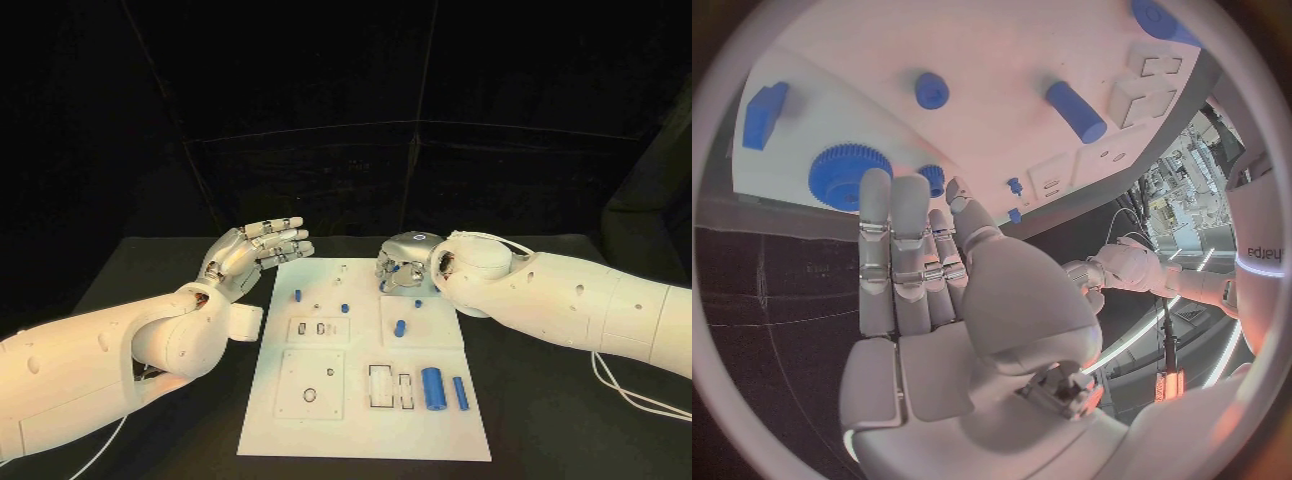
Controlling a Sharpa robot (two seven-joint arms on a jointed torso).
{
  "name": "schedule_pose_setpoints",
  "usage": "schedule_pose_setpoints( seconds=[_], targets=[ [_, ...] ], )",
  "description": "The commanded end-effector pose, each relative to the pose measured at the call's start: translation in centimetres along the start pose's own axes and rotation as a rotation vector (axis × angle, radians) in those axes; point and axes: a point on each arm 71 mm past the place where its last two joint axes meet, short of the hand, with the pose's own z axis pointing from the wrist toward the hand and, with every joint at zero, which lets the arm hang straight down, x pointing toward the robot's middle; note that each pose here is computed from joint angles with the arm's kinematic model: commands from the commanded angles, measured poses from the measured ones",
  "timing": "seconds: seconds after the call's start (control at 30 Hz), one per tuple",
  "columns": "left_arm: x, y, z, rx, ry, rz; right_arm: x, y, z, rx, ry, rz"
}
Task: Assemble the parts on the task board
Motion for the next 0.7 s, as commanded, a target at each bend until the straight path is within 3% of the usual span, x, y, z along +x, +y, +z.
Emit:
schedule_pose_setpoints(
  seconds=[0.03,0.7],
  targets=[
    [0.26,-0.06,0.13,-0.013,0.036,-0.019,0.02,0.18,0.23,-0.011,0.023,-0.011],
    [0.36,-0.38,0.2,-0.006,0.045,-0.022,0.32,0.05,0.61,0.003,0.061,-0.017]
  ],
)
